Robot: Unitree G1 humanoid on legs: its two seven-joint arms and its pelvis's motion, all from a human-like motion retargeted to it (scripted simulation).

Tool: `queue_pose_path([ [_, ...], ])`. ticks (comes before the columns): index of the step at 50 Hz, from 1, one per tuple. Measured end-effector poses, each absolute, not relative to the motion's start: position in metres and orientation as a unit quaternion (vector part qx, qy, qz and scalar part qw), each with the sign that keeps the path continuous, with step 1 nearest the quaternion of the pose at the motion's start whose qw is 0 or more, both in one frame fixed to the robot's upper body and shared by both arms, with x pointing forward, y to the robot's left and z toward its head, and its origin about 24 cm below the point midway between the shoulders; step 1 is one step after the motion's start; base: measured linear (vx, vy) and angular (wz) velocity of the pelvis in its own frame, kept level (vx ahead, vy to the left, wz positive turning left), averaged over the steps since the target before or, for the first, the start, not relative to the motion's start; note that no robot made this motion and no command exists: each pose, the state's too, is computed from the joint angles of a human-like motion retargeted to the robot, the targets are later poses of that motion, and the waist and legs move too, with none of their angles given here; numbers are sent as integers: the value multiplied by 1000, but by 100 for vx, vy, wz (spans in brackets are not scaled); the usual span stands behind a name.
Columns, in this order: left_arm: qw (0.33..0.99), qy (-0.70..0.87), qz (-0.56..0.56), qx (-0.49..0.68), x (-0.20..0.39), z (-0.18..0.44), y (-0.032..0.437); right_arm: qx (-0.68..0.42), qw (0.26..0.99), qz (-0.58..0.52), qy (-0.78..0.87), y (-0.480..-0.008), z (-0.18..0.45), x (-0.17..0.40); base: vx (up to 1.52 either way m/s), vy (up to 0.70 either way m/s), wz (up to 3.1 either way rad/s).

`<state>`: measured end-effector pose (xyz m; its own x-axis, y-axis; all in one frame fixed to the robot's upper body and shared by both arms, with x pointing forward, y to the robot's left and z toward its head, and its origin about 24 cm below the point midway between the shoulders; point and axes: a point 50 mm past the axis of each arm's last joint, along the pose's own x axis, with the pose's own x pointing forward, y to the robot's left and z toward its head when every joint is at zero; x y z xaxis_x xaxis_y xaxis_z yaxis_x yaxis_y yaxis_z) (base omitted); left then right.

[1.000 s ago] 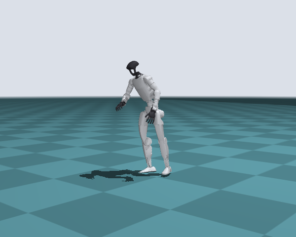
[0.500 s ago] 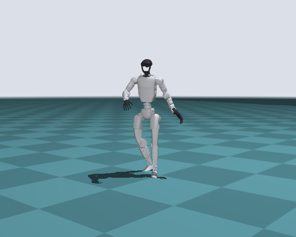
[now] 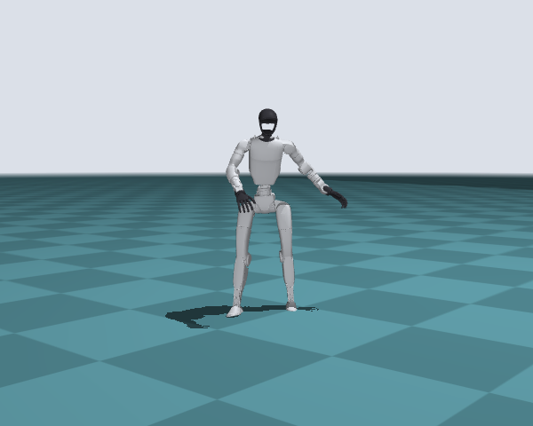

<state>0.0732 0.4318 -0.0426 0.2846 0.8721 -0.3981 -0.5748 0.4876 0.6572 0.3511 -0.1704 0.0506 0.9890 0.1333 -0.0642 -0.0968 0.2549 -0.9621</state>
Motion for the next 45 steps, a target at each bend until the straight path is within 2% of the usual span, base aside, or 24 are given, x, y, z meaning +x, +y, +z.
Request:
queue_pose_path([
  [9,756,395,489,180,58,-45,436,-650,760,22,6,-200,63,364,36,-35,84],
  [16,722,434,499,207,60,-36,449,-664,747,32,15,-204,59,361,22,-21,97],
  [22,747,357,496,261,128,18,473,-677,733,58,-35,-178,77,373,7,-12,16],
  [26,765,271,454,369,185,77,480,-685,719,67,-96,-148,103,385,-13,-9,-26],
  [30,741,183,441,472,235,148,475,-678,717,57,-150,-120,127,393,-33,-18,-43],
  [33,733,104,424,522,288,189,443,-669,724,33,-166,-112,134,397,-39,-18,-27],
  [35,754,51,361,546,332,202,398,-668,726,24,-161,-111,135,399,-26,-13,-15],
  [38,773,-31,146,616,391,198,289,-668,731,22,-141,-115,131,401,-17,-3,-9],
  [40,747,-113,-2,656,405,192,207,-672,729,29,-128,-115,127,402,-4,7,-4],
  [42,708,-209,-99,667,400,188,142,-671,731,34,-120,-116,124,401,5,13,-4],
  [45,659,-293,-154,676,387,187,103,-670,731,33,-121,-116,124,402,10,17,-12],
])
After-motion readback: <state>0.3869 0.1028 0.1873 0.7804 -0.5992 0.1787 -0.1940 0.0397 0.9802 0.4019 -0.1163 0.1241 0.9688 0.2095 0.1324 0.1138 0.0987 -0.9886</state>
